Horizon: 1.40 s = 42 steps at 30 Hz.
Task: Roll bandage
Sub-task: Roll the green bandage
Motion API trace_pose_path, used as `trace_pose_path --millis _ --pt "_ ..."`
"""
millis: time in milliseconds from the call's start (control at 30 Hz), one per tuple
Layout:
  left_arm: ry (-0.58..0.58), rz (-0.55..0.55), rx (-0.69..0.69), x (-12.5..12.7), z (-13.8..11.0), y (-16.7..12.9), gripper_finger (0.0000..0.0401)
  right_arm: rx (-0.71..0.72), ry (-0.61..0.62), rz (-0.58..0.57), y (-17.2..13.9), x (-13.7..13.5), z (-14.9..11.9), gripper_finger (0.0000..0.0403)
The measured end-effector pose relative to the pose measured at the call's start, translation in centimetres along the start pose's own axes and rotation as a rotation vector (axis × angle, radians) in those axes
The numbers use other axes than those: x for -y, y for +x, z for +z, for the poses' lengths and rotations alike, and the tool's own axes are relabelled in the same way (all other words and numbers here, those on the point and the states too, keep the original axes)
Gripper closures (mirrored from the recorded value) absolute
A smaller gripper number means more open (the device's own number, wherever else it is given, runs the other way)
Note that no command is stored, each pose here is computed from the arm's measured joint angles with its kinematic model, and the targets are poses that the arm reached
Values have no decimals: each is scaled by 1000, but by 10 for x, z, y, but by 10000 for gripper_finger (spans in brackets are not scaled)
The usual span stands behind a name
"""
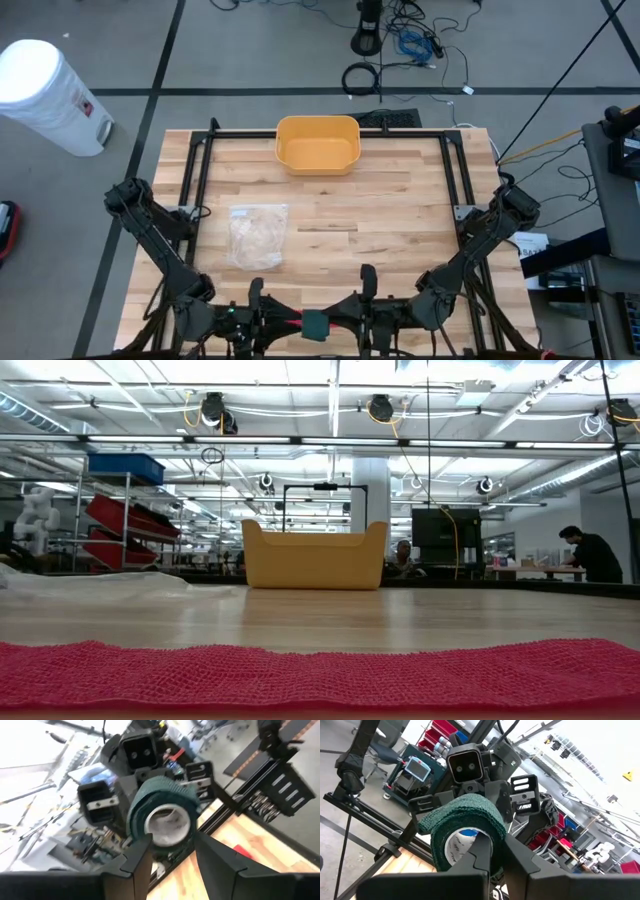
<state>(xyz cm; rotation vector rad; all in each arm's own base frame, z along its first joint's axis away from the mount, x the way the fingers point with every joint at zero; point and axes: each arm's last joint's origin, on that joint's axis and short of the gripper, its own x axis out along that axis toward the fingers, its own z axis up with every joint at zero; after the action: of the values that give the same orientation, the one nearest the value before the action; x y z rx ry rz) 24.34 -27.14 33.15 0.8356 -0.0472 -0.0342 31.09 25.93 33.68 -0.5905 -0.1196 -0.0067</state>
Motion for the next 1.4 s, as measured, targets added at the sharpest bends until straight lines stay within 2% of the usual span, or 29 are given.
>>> trace_pose_path --millis 233,533,633,700,833,967,1000,1100,1133,1267,1400 --pt "-62 106 -102 -6 10 -22 245 -6 0 -10 0 1 1 383" --pt "-130 189 -178 -12 20 -45 245 -71 -26 -94 -6 1 4 383" --pt "-130 362 -374 -19 12 -44 246 -94 -37 -126 -11 2 8 383" --pt "-127 441 -461 -30 -1 -41 246 -104 -26 -147 -16 4 12 383" --pt "-248 452 -402 -58 -30 -35 246 -102 0 -163 -28 6 23 383" --pt "-321 500 -448 -82 -68 -34 246 -106 15 -170 -42 5 34 383" --pt "-369 459 -439 -85 -81 -34 246 -108 13 -173 -45 5 36 383" --pt "-583 219 -447 -86 -115 -29 246 -114 -4 -176 -54 5 43 383" --pt "-632 179 -472 -85 -126 -27 247 -113 -4 -177 -56 5 44 383" --pt "-625 188 -638 -75 -169 -21 247 -104 3 -173 -61 7 48 383" --pt "-655 135 -886 -82 -210 -25 247 -105 -1 -172 -61 7 48 383"
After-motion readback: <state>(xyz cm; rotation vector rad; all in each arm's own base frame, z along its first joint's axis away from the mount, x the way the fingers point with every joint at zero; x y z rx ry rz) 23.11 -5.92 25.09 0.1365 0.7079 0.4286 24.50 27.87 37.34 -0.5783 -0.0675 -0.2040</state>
